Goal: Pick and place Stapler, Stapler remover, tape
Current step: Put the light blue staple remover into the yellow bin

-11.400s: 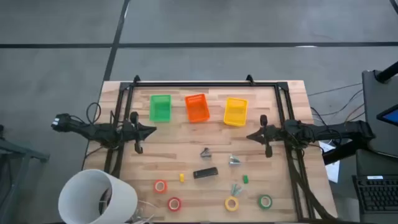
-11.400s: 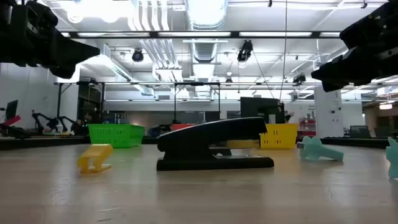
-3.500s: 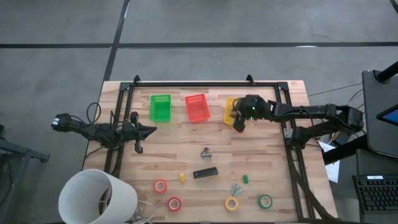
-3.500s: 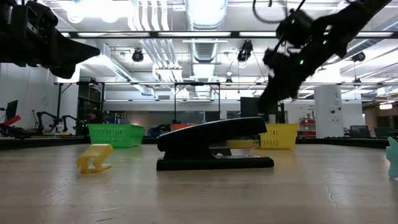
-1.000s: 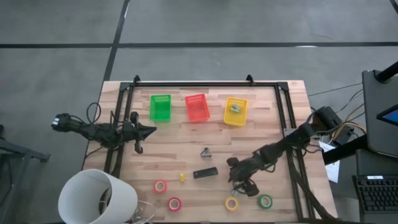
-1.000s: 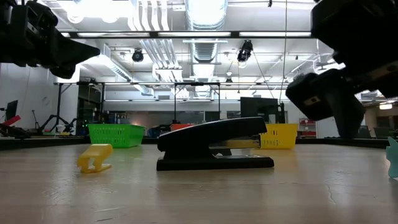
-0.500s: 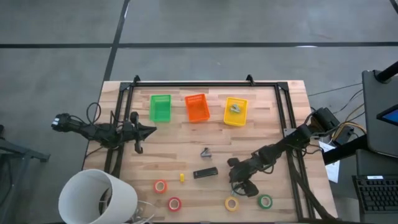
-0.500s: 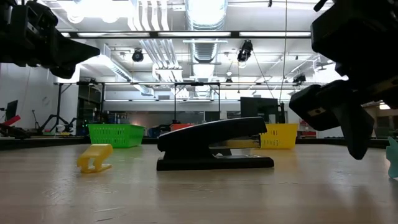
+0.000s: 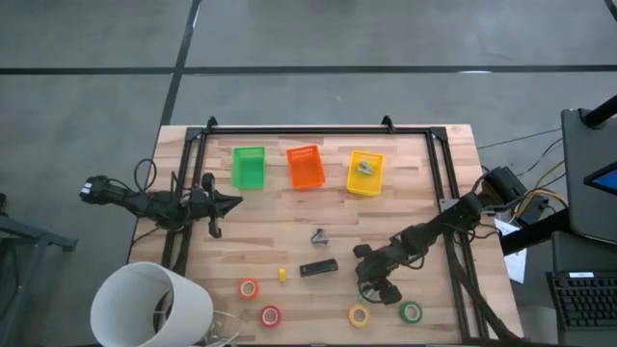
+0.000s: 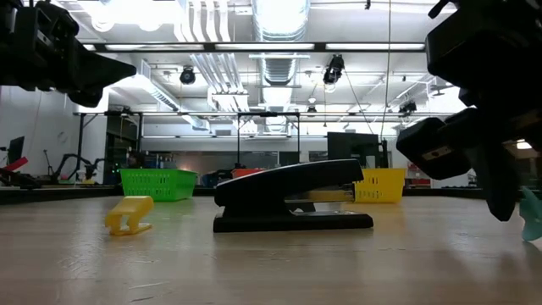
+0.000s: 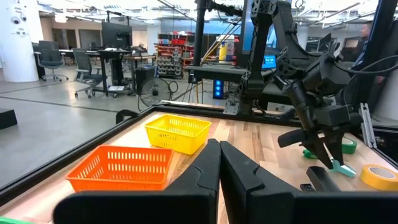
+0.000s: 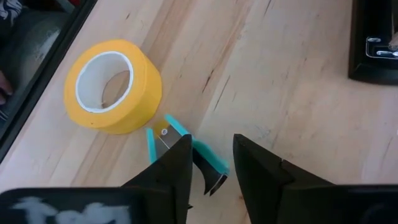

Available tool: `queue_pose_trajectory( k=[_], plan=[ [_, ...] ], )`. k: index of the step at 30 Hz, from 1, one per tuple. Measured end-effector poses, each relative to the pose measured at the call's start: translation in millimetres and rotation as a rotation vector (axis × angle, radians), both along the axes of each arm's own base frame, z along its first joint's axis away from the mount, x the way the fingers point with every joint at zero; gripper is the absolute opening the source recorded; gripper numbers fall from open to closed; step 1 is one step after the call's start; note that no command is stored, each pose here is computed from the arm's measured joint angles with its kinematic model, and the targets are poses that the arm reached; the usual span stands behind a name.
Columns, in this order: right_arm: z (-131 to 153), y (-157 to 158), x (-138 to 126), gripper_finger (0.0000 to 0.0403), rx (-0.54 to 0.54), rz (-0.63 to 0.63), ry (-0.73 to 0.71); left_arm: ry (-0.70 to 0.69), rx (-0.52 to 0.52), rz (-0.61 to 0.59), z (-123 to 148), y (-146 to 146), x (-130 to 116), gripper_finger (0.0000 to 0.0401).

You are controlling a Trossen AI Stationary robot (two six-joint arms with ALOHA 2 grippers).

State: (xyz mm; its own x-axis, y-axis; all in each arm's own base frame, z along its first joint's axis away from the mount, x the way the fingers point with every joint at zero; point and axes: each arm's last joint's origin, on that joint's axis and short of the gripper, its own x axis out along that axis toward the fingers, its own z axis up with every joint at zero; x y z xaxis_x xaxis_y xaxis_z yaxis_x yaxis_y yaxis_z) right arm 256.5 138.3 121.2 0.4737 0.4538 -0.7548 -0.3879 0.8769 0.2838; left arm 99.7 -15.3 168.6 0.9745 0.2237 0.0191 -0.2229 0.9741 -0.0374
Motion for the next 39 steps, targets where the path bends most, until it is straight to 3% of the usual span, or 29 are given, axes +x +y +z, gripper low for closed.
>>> queue_pose_trajectory(
  k=[13, 27, 39],
  plan=[
    [0.5, -0.3, 0.2, 0.0014, 0.000, 0.001, -0.003, 0.000, 0.000, 0.000, 0.0, 0.0, 0.0, 0.0010],
    [19.0, -12.1, -0.1, 0.0009, -0.009, -0.022, -0.037, 0.000, 0.000, 0.000, 0.0, 0.0, 0.0, 0.0010],
    [56.4, -42.7, -8.4, 0.0008, -0.116, -0.151, -0.134, -0.001, 0.000, 0.000, 0.1, 0.0, 0.0, 0.0010]
  ],
)
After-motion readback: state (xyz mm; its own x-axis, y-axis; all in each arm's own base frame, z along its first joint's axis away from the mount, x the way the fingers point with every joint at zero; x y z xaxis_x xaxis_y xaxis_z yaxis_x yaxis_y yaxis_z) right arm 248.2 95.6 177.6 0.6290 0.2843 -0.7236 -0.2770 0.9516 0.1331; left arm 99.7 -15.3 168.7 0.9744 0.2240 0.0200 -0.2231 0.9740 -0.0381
